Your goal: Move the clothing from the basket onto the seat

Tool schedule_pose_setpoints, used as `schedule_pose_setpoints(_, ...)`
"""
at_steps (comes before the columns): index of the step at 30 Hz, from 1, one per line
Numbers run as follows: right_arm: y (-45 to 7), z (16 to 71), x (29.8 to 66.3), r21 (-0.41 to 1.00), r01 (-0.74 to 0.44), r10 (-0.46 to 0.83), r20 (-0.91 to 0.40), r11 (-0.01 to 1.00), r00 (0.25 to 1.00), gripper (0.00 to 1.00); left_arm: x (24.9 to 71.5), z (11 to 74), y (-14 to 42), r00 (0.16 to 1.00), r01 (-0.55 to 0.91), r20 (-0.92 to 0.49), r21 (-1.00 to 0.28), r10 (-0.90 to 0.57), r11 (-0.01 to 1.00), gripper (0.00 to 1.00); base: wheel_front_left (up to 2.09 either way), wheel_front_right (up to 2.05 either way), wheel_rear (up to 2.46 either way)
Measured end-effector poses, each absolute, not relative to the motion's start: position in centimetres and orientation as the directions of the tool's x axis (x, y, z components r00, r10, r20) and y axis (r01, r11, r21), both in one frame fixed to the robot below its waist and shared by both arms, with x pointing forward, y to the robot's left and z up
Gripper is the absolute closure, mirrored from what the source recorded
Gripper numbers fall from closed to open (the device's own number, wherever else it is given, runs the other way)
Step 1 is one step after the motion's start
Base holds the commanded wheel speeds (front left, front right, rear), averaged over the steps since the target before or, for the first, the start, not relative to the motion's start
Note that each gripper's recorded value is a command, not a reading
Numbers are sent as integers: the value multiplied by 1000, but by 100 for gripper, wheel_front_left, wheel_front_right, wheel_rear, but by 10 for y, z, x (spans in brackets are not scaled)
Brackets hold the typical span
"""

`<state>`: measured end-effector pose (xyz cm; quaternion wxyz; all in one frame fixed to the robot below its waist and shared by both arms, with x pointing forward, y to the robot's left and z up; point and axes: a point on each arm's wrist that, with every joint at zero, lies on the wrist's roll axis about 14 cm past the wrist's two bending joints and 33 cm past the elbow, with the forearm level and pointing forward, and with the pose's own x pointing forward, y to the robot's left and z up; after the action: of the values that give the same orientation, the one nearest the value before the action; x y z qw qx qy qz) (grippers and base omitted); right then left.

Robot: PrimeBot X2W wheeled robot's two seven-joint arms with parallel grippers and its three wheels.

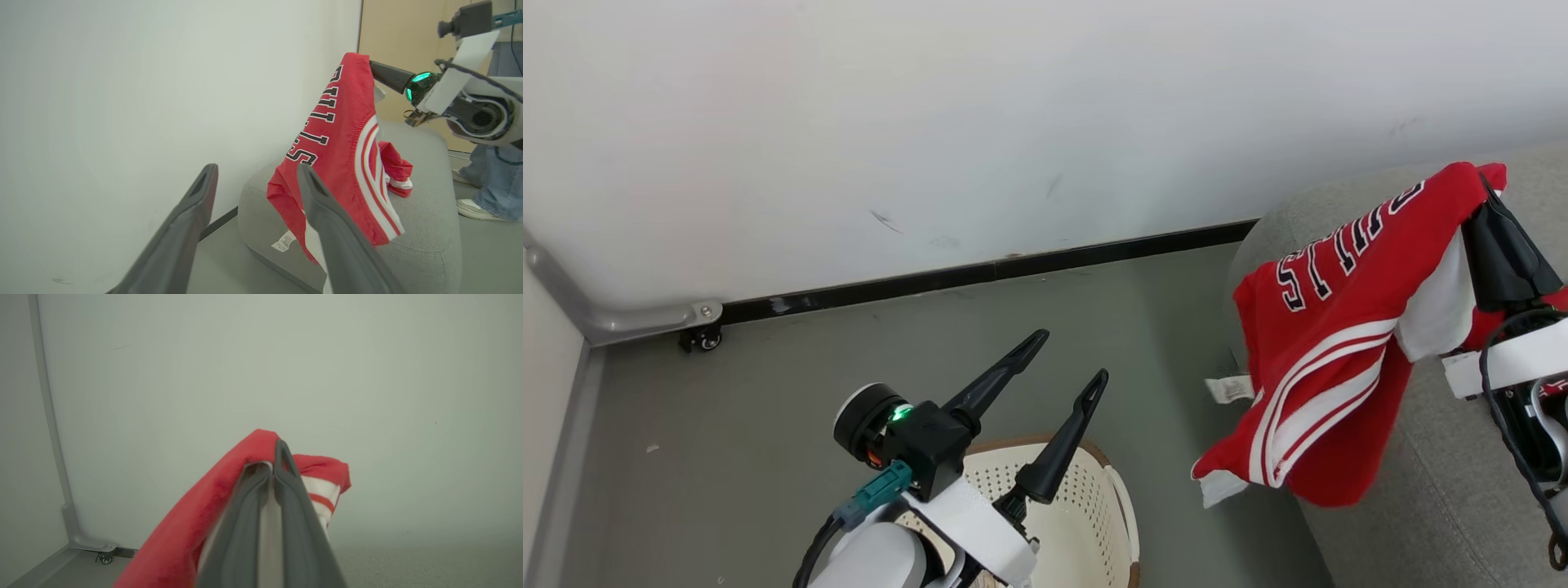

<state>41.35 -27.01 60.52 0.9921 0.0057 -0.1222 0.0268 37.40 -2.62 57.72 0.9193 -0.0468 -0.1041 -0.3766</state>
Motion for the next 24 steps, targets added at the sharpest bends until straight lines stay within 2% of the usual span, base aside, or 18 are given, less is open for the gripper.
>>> schedule_pose_setpoints(10,-291,611,389,1,3,-3,273,1000,962,100,363,576,-52,630,764,228,-16,-742,645,0,0,0,0)
schedule_pose_setpoints(24,-345,604,336,13,175,-172,270,984,947,100,351,572,-88,535,839,217,-20,-816,544,0,0,0,0)
